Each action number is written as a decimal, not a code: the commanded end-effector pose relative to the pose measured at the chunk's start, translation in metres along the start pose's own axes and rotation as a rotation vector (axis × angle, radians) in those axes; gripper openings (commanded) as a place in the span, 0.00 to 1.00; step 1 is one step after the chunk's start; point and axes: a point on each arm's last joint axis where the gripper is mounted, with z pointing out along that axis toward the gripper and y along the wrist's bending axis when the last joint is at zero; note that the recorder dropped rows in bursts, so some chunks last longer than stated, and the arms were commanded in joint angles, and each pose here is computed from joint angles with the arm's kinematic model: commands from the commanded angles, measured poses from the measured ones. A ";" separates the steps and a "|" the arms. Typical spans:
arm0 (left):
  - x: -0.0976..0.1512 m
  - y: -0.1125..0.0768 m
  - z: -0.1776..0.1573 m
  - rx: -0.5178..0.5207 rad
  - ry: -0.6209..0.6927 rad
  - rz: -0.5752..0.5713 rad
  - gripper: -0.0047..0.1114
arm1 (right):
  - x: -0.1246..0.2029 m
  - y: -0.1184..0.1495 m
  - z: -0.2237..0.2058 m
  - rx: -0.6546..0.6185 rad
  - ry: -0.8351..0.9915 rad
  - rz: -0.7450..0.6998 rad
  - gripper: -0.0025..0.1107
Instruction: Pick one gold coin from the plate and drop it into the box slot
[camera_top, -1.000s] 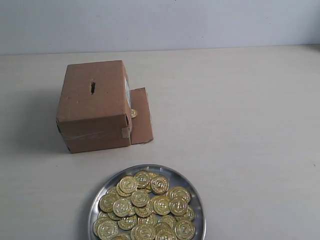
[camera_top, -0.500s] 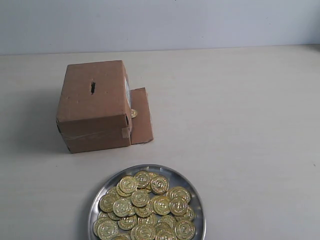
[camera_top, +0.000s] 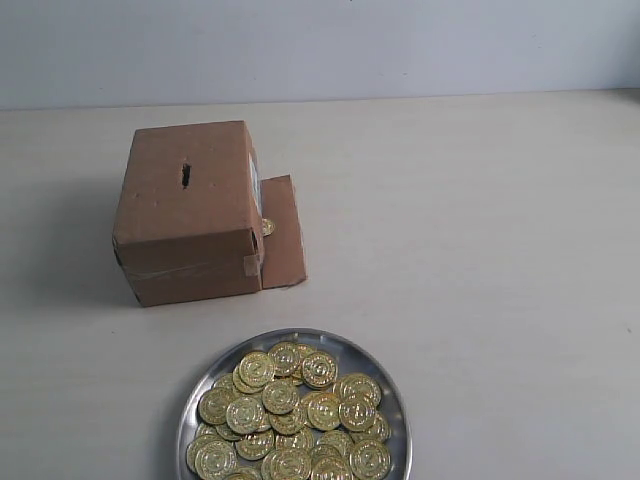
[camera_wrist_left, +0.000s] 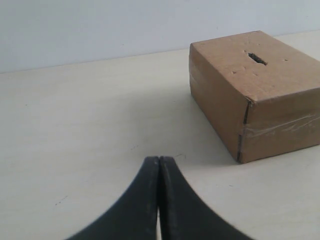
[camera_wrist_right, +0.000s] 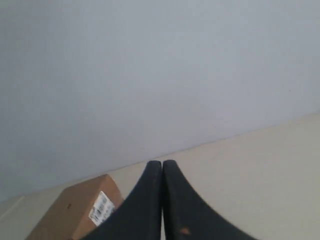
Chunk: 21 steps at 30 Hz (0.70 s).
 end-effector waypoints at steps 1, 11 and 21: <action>-0.001 0.000 0.000 0.005 -0.015 0.001 0.04 | -0.024 0.014 -0.008 -0.054 -0.062 0.031 0.02; -0.001 0.000 0.000 0.005 -0.015 0.001 0.04 | -0.069 0.052 0.001 -0.168 0.175 -0.206 0.02; -0.001 0.000 0.000 0.005 -0.015 0.001 0.04 | -0.098 0.069 0.073 -0.220 0.602 -0.213 0.02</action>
